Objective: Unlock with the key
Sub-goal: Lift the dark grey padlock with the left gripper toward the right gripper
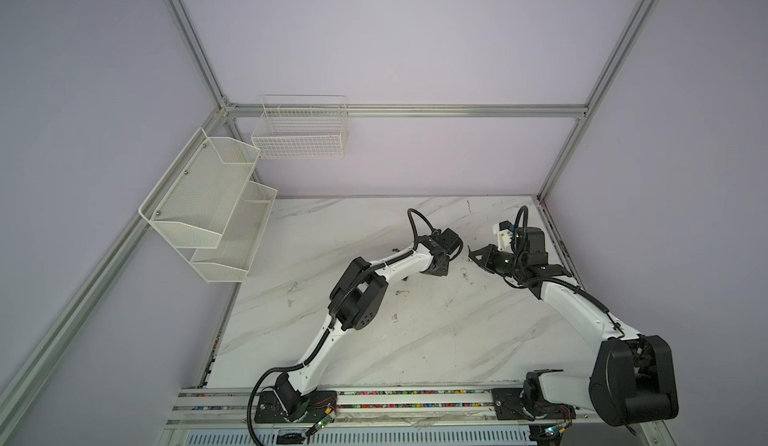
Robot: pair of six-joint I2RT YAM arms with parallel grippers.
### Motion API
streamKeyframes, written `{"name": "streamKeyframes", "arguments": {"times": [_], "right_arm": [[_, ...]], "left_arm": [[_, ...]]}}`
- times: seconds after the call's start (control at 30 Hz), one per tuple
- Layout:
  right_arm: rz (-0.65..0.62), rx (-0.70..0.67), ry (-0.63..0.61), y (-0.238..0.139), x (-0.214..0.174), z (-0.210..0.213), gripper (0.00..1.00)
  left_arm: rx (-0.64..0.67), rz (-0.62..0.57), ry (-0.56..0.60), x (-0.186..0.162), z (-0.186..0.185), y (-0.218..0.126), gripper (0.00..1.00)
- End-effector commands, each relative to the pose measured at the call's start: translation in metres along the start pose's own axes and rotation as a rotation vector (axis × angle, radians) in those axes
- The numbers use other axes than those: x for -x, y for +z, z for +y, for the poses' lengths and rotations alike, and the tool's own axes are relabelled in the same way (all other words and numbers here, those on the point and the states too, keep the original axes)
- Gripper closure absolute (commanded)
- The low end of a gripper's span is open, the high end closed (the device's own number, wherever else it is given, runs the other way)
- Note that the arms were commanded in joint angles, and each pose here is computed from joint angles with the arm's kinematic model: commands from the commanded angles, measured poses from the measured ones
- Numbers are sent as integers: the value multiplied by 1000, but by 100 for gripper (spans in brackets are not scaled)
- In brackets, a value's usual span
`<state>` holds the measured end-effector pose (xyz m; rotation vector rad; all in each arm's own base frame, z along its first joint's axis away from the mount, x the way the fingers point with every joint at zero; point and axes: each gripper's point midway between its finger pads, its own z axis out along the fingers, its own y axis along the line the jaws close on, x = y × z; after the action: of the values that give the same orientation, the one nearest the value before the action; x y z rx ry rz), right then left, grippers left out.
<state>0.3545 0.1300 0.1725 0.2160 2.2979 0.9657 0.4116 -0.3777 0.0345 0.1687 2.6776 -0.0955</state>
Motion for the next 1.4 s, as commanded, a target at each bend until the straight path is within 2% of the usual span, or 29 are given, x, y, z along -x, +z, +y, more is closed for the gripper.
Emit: {"name": "streamKeyframes", "arguments": {"times": [0.0,0.2,0.57,0.7,1.13,1.37], "right_arm": [[8,-3,-3,0,-3,-3,100],[10,-1,-3,0,-4,-3,100],[8,-10,0,-1,-4,-5,100],[8,-6,-2,-1,-4,-4,100],[8,0,-3,-2,-3,-2,100],[14,-58,-45,-4,-1,-9,100]], "left_arm": [[57,47,-127,-20,20,-28,72],[94,55,-178,-32,29,-33,70],[78,83,-174,-36,22,-22,58],[69,88,-162,-35,20,-22,58],[74,151,-107,-45,17,-11,61],[65,144,-126,-40,16,-15,69]]}}
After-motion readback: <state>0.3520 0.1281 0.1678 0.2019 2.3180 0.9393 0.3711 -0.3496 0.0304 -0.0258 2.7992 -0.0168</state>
